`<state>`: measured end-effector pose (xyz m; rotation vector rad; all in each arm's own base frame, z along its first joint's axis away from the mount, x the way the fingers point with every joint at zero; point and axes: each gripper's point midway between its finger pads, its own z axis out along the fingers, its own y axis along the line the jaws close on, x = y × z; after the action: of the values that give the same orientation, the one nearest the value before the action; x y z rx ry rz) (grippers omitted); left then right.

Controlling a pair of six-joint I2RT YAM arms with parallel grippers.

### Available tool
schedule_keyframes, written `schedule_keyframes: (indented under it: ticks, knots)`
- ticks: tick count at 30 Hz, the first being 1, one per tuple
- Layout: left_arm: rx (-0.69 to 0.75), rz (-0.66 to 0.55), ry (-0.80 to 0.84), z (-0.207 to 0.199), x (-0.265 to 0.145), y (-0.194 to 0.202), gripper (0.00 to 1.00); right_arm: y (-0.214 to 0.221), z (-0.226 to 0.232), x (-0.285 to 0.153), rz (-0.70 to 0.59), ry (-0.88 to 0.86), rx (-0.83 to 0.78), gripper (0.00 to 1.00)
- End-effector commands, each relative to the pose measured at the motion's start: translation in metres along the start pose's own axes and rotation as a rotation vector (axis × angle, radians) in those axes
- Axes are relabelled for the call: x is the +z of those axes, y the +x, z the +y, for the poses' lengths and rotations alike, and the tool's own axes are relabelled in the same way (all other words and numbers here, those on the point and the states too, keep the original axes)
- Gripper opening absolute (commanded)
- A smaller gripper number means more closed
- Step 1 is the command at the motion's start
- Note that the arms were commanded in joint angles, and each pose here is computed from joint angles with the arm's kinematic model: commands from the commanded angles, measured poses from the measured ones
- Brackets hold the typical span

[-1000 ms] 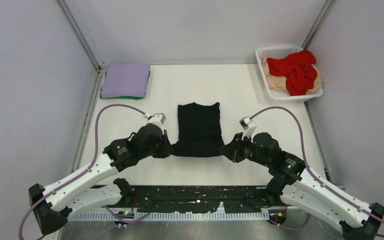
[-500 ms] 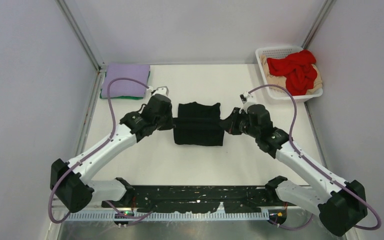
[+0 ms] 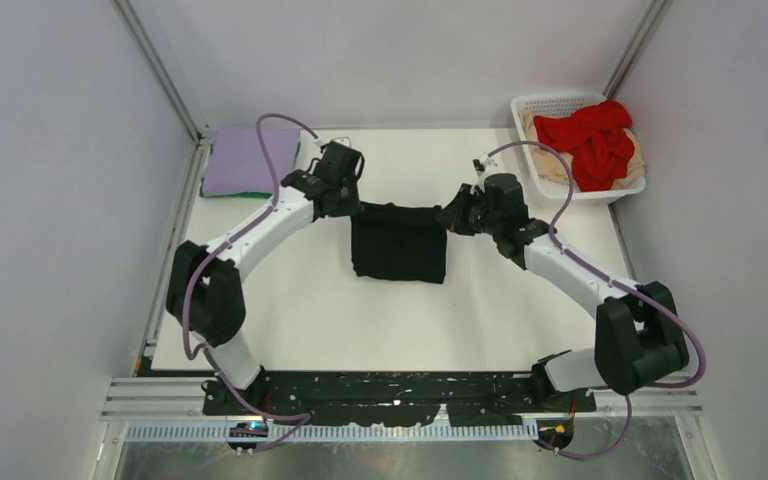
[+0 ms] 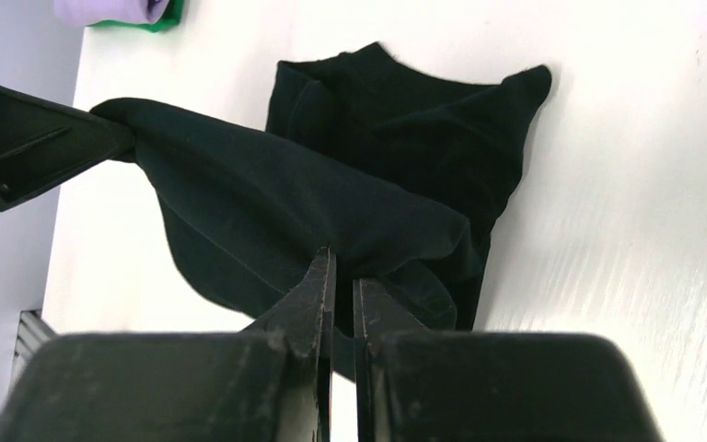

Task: Fold and stack the t-shirts
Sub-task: Fold the long partially folded tshirt into a neat square

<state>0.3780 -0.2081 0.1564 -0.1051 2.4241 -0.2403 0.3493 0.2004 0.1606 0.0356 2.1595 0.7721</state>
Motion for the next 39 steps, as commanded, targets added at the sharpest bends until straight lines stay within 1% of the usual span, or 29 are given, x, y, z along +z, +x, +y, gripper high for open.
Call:
schedule_keyframes:
  ticks: [1,2,3,7,11,17,23,27,30,35,39]
  knots:
    - [0.022,-0.05,-0.091,0.017,0.02,-0.034,0.0,-0.046,0.003,0.02,-0.116,-0.026,-0.052,0.05]
    - [0.022,-0.047,-0.096,0.017,0.026,-0.036,0.0,-0.041,-0.005,0.03,-0.092,-0.012,-0.046,0.05]
    - [0.021,-0.038,-0.099,0.017,0.032,-0.037,0.0,-0.045,-0.003,0.033,-0.096,-0.019,-0.049,0.05]
    - [0.014,0.002,-0.09,0.018,0.058,-0.04,0.0,-0.039,-0.021,0.058,-0.058,-0.004,-0.019,0.05]
    - [0.017,0.04,-0.047,0.012,0.078,-0.039,0.0,-0.036,-0.028,0.071,-0.048,-0.013,0.007,0.05]
    - [0.014,0.046,0.002,0.002,0.094,-0.042,0.0,-0.037,-0.039,0.078,-0.064,0.006,0.029,0.05]
    - [0.023,0.029,0.039,-0.006,0.098,-0.047,0.0,-0.034,-0.048,0.078,-0.076,0.046,0.034,0.05]
    - [0.025,0.046,0.056,-0.009,0.101,-0.045,0.0,-0.029,-0.052,0.073,-0.087,0.061,0.046,0.05]
    - [0.027,0.049,0.12,-0.019,0.099,-0.042,0.0,-0.029,-0.054,0.067,-0.111,0.069,0.05,0.05]
    - [0.028,-0.004,0.235,-0.035,0.086,-0.047,0.0,-0.03,-0.048,0.059,-0.136,0.04,0.044,0.05]
    - [0.03,-0.017,0.237,-0.035,0.083,-0.05,0.0,-0.035,-0.047,0.051,-0.157,0.049,0.039,0.05]
